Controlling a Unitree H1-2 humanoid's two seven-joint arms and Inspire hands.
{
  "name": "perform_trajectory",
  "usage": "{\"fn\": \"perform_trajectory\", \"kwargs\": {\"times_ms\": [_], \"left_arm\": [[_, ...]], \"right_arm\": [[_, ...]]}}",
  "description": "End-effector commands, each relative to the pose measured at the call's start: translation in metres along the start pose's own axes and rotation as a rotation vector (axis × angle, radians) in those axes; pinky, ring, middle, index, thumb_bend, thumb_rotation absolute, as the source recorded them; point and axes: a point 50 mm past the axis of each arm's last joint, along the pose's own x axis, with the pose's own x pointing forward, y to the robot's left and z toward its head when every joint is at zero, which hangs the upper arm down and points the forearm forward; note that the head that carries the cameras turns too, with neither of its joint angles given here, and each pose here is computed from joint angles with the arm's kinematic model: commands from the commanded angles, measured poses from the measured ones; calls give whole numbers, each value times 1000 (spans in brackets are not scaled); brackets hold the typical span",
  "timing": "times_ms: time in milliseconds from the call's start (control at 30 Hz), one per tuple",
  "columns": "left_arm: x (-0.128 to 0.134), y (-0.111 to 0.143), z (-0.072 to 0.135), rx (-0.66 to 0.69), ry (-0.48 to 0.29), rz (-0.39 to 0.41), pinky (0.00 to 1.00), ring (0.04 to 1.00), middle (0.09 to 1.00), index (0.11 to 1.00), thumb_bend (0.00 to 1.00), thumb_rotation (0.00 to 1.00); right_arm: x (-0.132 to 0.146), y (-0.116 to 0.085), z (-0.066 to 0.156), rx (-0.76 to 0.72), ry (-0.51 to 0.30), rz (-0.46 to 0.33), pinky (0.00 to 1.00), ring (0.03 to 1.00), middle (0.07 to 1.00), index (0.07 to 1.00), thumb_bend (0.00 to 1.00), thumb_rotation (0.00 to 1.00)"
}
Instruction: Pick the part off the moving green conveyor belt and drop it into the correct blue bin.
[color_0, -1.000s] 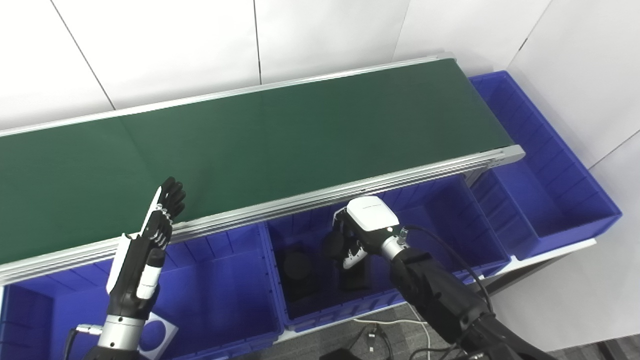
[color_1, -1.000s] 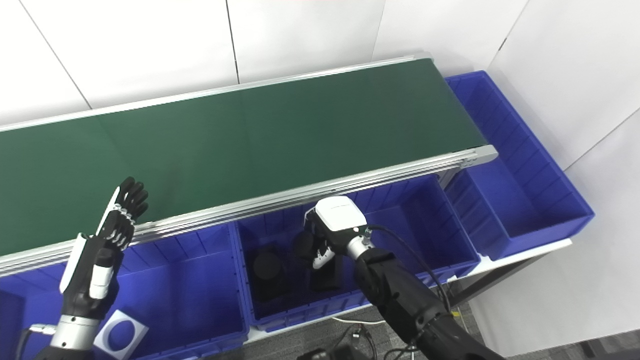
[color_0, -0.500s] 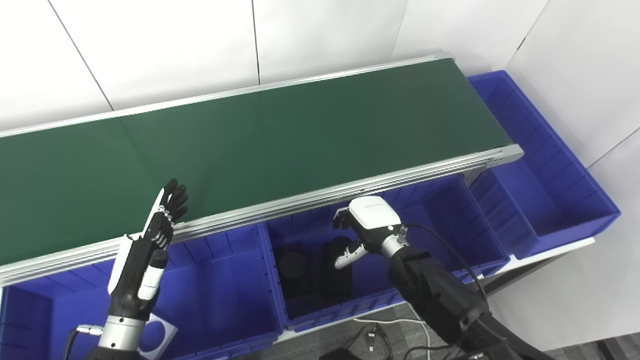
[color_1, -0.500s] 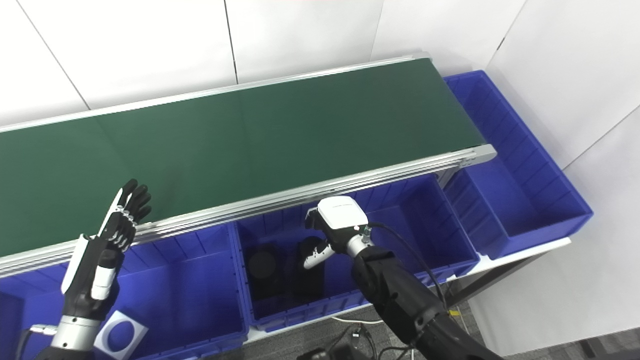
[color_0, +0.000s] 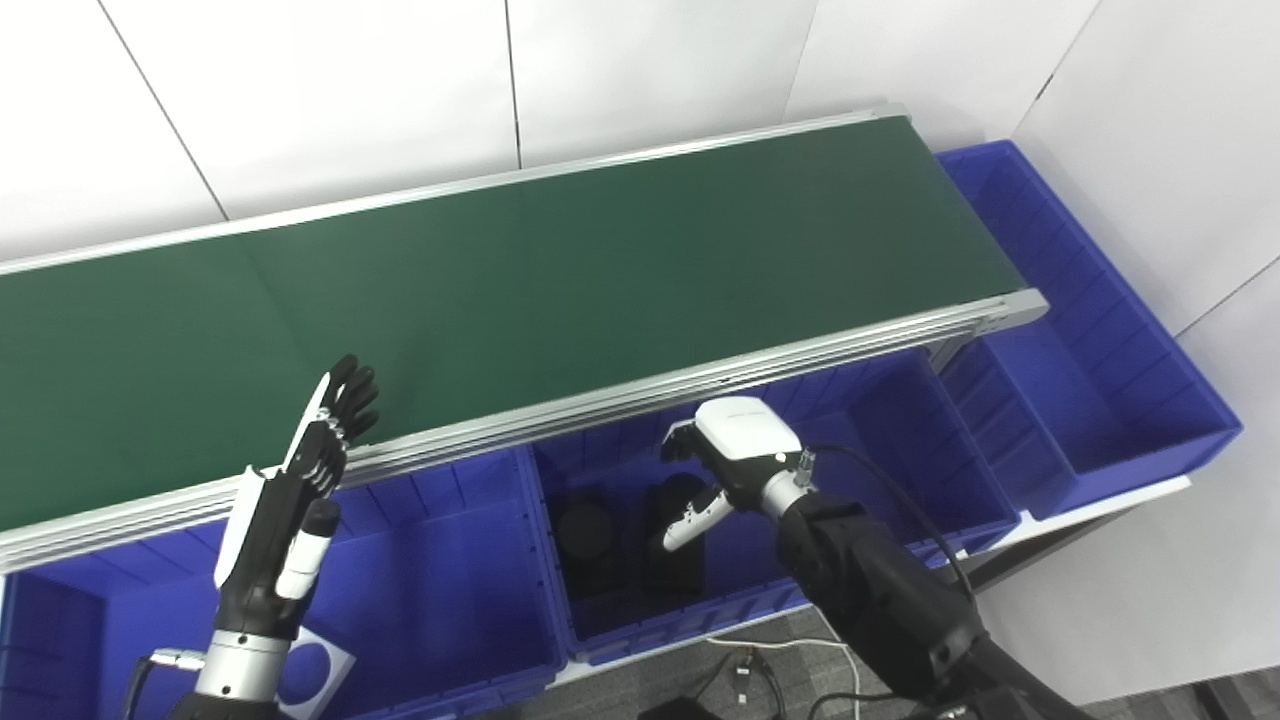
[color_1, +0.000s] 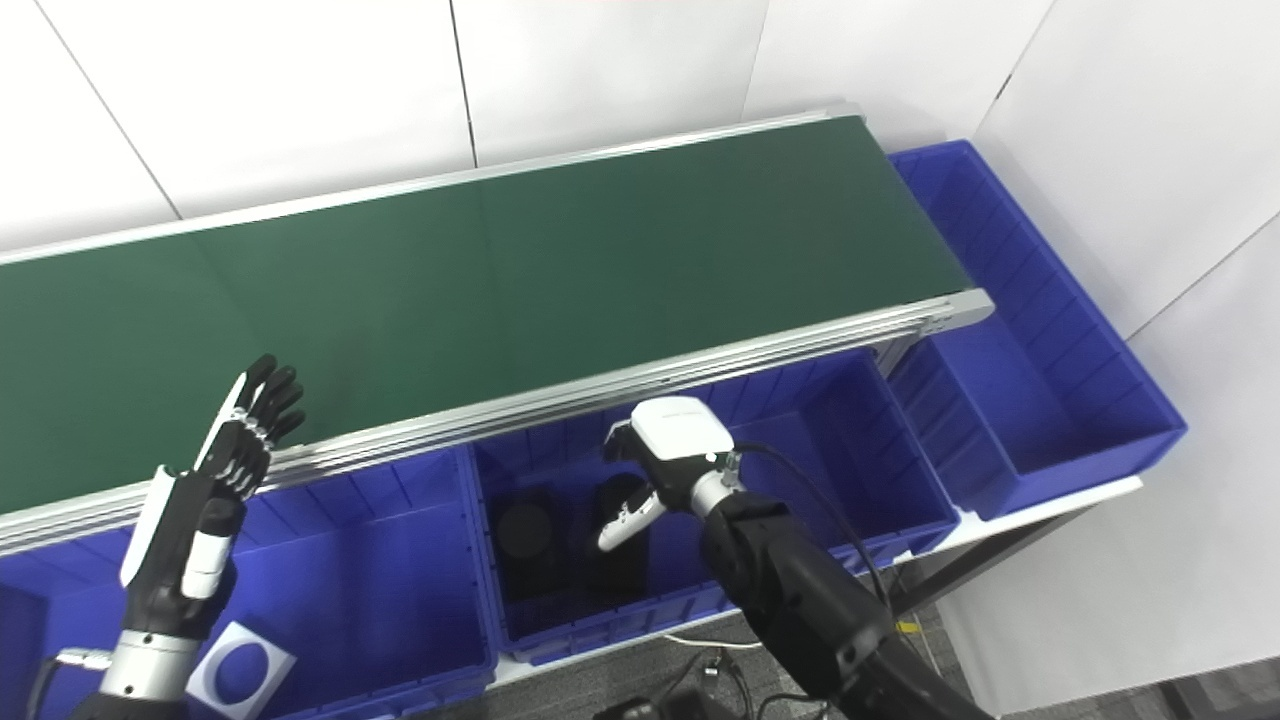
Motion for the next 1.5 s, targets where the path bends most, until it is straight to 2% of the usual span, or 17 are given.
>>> {"fn": "perform_trajectory", "kwargs": {"times_ms": [0,67,233,367,567,700,800,933,1000,1033,1133,1267,1467], "left_arm": [[5,0,10,25,-51,11,909,943,957,973,681,1000],[5,-1,10,27,-53,11,907,941,953,971,666,1000],[8,-6,10,41,-51,7,902,938,953,966,689,1000],[11,-10,11,38,-58,-7,900,933,945,964,659,1000],[11,-16,9,41,-49,-11,902,939,945,968,646,1000],[12,-24,10,32,-54,-10,913,941,949,973,620,1000],[12,-28,10,23,-56,-9,927,948,952,974,594,1000],[9,-29,6,17,-39,-16,931,956,965,971,551,1000],[7,-29,5,19,-32,-17,925,956,967,969,550,1000],[5,-29,4,23,-27,-17,925,955,967,969,551,1000],[-1,-32,0,28,-6,-18,933,956,967,970,544,1000],[-9,-38,-5,23,23,-13,935,956,959,963,541,1000],[-18,-41,-8,31,45,-15,938,961,952,959,674,1000]], "right_arm": [[-11,-18,7,16,-40,-50,398,540,644,663,984,506],[-22,-25,16,69,-78,-78,385,509,612,646,974,493],[-49,-40,36,195,-155,-122,425,525,608,646,951,502],[-63,-47,50,245,-212,-144,424,510,586,643,935,543],[-77,-55,57,324,-313,-209,386,472,557,629,911,542],[-79,-57,55,435,-389,-288,392,482,593,667,890,538],[-77,-54,55,523,-423,-346,414,513,626,688,886,588],[-64,-41,65,726,-498,-440,489,613,730,738,838,693],[-56,-31,72,803,-506,-463,546,669,782,766,842,801],[-52,-24,76,852,-503,-469,549,672,785,767,843,807],[-42,0,86,974,-498,-476,667,752,826,850,881,882],[-33,25,89,1044,-510,-476,783,843,882,901,904,935],[-28,45,81,1079,-473,-449,859,886,904,901,886,957]]}}
